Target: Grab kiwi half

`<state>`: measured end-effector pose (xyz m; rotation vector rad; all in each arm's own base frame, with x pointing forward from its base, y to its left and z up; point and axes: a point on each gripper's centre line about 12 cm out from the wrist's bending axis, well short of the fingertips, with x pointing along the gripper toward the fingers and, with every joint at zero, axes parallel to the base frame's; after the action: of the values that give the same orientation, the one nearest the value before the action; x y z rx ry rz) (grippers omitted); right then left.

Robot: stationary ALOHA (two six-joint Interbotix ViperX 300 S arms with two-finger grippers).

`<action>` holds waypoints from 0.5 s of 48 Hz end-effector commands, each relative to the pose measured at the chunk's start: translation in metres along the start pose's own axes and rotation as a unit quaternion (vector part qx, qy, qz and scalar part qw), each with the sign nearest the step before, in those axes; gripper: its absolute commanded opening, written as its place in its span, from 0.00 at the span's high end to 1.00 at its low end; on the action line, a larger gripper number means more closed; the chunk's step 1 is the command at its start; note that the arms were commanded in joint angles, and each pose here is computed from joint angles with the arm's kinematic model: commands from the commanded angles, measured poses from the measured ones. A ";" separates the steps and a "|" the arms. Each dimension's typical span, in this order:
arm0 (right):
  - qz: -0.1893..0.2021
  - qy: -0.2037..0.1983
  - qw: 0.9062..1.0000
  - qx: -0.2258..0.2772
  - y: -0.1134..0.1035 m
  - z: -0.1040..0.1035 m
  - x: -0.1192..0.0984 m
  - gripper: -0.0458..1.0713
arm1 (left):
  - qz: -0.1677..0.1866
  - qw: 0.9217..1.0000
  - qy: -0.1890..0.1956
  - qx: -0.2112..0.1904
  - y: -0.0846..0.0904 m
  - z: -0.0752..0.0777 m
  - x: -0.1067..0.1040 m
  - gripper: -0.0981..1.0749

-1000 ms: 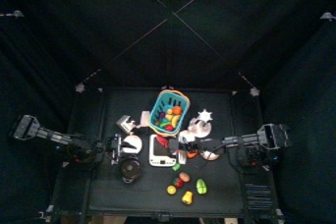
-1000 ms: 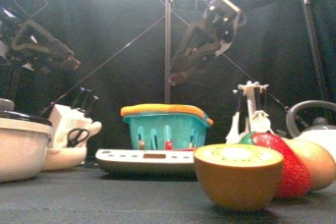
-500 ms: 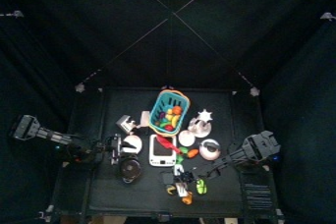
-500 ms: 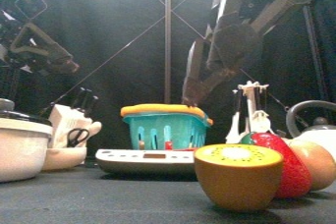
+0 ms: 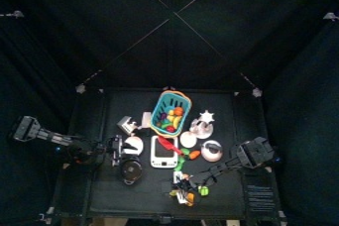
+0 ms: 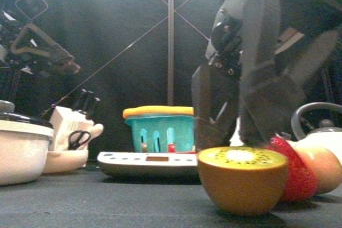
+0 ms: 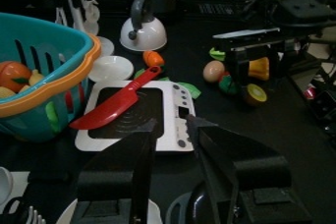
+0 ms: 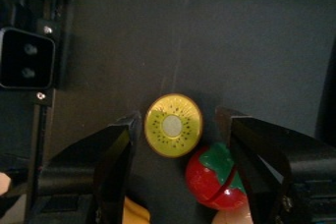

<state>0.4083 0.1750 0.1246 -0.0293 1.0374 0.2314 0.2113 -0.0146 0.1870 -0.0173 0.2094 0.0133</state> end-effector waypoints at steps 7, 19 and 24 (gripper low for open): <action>-0.004 0.002 1.000 -0.010 0.004 0.007 0.000 0.13 | 0.002 1.000 -0.008 -0.001 0.000 0.005 0.002 0.30; -0.012 0.007 1.000 -0.018 0.000 0.009 0.005 0.22 | 0.001 1.000 -0.008 -0.001 0.000 0.005 0.002 0.30; -0.013 0.003 1.000 -0.019 0.000 0.012 0.004 0.30 | 0.002 1.000 -0.006 -0.001 0.000 0.004 0.002 0.30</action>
<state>0.4135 0.1751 0.1082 -0.0912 1.0875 0.2217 0.2110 -0.0146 0.1865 -0.0170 0.2109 0.0134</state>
